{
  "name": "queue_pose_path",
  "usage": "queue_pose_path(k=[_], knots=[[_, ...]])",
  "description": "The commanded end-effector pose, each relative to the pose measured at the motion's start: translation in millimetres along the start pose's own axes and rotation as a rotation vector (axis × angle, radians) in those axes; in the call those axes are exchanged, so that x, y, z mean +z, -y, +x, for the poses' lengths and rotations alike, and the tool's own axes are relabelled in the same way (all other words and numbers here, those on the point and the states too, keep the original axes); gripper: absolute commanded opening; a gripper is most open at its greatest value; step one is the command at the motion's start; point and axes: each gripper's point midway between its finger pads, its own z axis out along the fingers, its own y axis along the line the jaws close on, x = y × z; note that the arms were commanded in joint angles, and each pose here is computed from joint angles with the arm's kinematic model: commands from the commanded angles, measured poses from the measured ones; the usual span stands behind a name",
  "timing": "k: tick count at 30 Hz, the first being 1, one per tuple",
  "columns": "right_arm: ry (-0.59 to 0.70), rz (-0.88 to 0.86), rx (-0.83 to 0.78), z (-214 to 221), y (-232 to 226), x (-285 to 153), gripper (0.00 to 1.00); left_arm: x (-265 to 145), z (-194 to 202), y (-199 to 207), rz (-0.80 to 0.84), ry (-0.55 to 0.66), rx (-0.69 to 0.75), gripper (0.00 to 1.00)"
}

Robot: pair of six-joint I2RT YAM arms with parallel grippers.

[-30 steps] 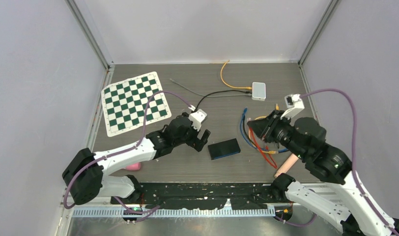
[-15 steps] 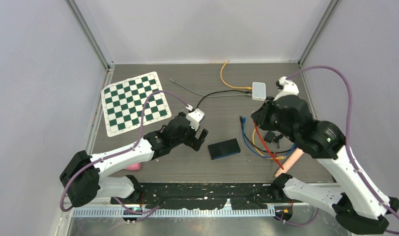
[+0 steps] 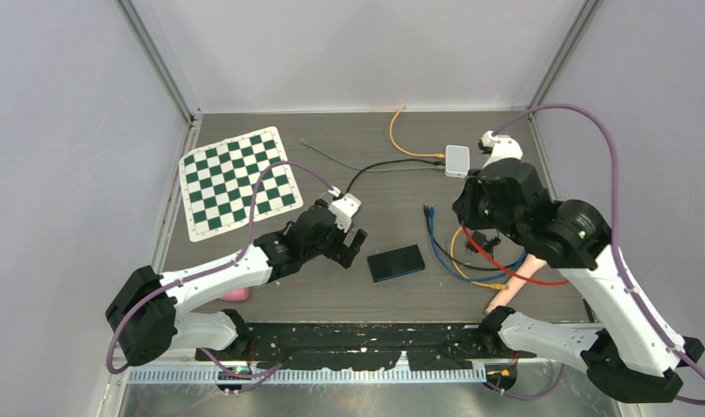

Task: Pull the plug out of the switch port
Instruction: Place the connector at the center of the board.

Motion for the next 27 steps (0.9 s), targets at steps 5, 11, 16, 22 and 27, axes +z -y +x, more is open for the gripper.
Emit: queue_pose_path(k=[5, 11, 16, 22, 27], knots=[[0.264, 0.129, 0.034, -59.3, 22.9, -14.8, 0.05, 0.1, -9.2, -2.1, -0.007, 0.02, 0.004, 1.0], [0.284, 0.279, 0.008, -73.3, 37.7, 47.4, 0.05, -0.8, -5.6, -0.8, -0.001, 0.013, -0.009, 1.0], [0.251, 0.216, 0.142, -71.9, 43.4, 116.2, 0.05, -10.0, -4.1, -6.1, -0.024, 0.026, -0.019, 1.0], [0.184, 0.221, 0.345, -50.1, 63.1, 188.9, 0.05, -24.3, -3.0, -15.6, -0.066, 0.07, -0.048, 1.0], [0.07, 0.208, 0.44, -21.4, 64.4, 244.2, 0.05, -33.3, 0.0, -21.3, -0.089, 0.09, -0.062, 1.0]])
